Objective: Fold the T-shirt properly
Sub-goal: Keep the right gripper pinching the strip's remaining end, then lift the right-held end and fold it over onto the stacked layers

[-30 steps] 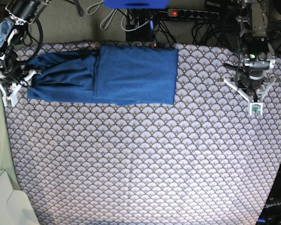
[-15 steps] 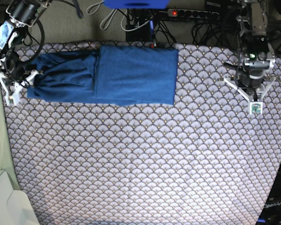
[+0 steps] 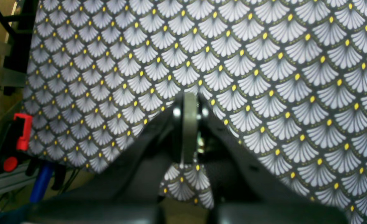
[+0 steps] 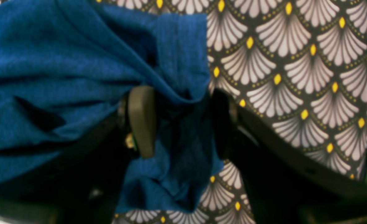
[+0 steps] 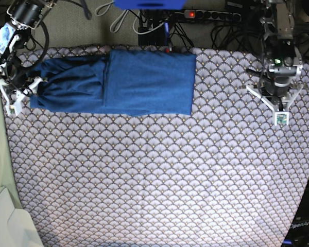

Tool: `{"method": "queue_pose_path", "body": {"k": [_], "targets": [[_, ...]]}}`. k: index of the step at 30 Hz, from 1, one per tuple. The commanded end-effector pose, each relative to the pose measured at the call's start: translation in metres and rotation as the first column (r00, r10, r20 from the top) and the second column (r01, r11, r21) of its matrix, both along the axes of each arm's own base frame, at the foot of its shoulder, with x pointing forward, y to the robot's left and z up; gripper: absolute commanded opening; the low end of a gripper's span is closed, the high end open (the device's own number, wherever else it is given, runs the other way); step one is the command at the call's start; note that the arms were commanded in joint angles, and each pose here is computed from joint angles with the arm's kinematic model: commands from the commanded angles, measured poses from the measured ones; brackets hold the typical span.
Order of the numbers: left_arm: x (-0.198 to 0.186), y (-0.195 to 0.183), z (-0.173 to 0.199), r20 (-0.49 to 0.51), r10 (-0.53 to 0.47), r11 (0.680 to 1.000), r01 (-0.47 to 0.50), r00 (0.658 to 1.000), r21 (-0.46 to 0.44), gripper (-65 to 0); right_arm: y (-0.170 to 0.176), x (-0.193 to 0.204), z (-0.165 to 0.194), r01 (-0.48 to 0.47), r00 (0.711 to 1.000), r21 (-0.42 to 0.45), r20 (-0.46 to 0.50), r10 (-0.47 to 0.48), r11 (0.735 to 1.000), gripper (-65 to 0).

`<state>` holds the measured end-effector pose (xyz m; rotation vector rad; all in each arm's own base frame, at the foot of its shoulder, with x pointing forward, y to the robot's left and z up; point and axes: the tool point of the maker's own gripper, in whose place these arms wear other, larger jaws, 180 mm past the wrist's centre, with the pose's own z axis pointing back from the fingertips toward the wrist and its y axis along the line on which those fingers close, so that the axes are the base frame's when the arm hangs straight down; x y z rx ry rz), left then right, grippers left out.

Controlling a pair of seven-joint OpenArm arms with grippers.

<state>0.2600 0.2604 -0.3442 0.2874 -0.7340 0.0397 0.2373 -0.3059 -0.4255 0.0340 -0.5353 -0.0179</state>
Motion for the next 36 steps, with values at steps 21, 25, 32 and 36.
{"method": "queue_pose_path", "body": {"k": [21, 25, 32, 36], "targets": [[0.006, 0.006, 0.014, 0.041, -0.004, 0.999, 0.002, 0.999, 0.035, -64.9, 0.008, 0.0, -0.001, -0.005, 1.0, 0.011, -0.009, 0.005, 1.0, -65.0], [0.006, 0.007, 0.014, 0.043, -0.003, 0.999, 0.002, 0.999, 0.037, -64.9, 0.008, -0.002, -0.002, -0.007, 0.999, 0.012, -0.034, 0.007, 1.0, -65.0], [0.002, 0.032, 0.023, 0.063, 0.063, 0.996, -0.067, 0.996, 0.052, -64.9, 0.042, 0.015, 0.023, -0.074, 0.996, -0.012, 0.05, 0.074, 0.997, -65.0], [-0.002, 0.046, 0.03, 0.082, 0.101, 0.992, -0.107, 0.991, 0.065, -64.9, 0.071, 0.021, 0.04, -0.141, 0.984, -0.035, 0.105, 0.144, 0.989, -65.0]]}}
